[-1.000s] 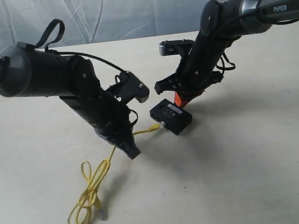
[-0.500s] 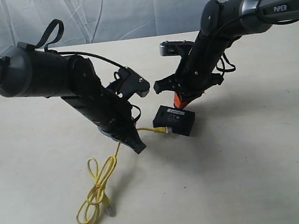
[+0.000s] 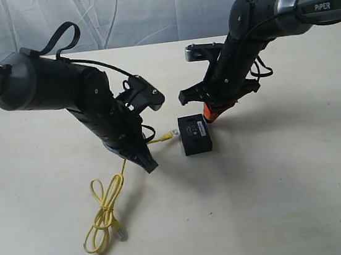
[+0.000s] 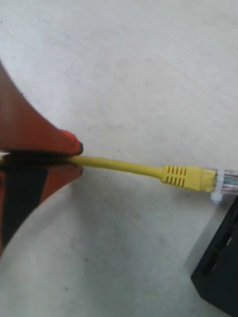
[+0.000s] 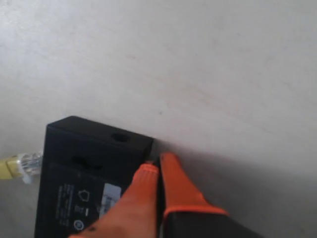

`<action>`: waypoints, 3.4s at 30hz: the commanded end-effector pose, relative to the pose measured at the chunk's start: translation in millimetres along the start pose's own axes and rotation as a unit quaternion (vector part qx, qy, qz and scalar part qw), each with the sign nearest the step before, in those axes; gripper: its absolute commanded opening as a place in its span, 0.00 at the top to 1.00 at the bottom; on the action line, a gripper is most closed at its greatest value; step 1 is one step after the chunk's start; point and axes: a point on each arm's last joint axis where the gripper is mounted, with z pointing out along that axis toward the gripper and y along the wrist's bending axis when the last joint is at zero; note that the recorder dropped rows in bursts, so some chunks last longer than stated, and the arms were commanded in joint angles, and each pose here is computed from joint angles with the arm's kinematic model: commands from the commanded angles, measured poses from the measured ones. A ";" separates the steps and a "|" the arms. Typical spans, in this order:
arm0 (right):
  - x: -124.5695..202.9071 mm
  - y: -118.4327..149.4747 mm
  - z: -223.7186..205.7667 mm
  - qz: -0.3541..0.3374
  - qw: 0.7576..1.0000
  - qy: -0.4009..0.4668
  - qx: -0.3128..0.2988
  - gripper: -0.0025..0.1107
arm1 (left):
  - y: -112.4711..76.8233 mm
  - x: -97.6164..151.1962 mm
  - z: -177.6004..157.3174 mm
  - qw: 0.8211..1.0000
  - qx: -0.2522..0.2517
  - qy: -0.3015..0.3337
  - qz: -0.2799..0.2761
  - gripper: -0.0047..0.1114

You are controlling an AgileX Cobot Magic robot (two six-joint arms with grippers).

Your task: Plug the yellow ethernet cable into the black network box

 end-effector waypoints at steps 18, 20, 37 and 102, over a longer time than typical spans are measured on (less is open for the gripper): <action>1.5 0.9 1.7 -0.065 0.998 0.010 -0.009 0.98 | -3.1 1.6 1.1 0.998 0.014 0.010 0.053 0.96; 1.7 1.6 5.2 -0.066 0.998 0.011 -0.019 0.98 | -3.1 1.4 1.1 0.998 0.014 0.009 0.053 0.96; 0.2 0.1 -1.5 -0.051 0.999 0.003 -0.004 0.98 | -3.1 1.5 1.1 0.998 0.015 0.010 0.053 0.96; 0.5 -0.5 -2.2 -0.048 0.999 0.004 0.000 0.98 | -4.4 -1.3 -6.4 0.999 0.020 -0.002 0.038 0.96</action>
